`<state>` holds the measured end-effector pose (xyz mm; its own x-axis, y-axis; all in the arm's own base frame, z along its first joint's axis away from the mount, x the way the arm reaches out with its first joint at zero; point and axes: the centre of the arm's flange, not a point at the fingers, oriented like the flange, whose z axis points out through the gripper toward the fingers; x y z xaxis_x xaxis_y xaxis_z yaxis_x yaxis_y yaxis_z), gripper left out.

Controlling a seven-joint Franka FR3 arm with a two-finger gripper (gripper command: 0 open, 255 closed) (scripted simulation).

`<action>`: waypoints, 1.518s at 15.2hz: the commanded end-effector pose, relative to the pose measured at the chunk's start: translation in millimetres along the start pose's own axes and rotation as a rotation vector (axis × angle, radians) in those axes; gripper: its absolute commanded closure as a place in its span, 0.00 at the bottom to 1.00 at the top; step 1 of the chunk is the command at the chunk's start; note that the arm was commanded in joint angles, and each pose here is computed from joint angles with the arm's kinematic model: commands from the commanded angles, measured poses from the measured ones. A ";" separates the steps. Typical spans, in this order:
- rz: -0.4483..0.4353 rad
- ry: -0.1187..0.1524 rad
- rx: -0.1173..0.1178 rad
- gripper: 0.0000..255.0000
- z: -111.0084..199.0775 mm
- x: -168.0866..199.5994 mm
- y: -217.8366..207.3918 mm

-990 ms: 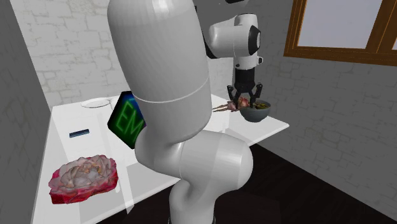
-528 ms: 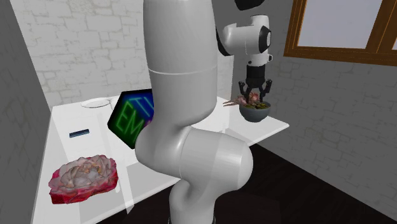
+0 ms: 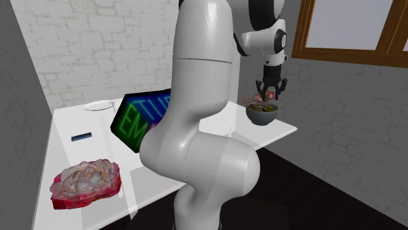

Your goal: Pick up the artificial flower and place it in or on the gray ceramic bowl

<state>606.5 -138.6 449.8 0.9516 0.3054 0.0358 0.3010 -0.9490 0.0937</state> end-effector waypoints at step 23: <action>-0.001 0.000 0.000 1.00 74.4 58.4 44.7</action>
<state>680.3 -169.4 384.3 0.9515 0.3054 0.0377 0.3008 -0.9489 0.0953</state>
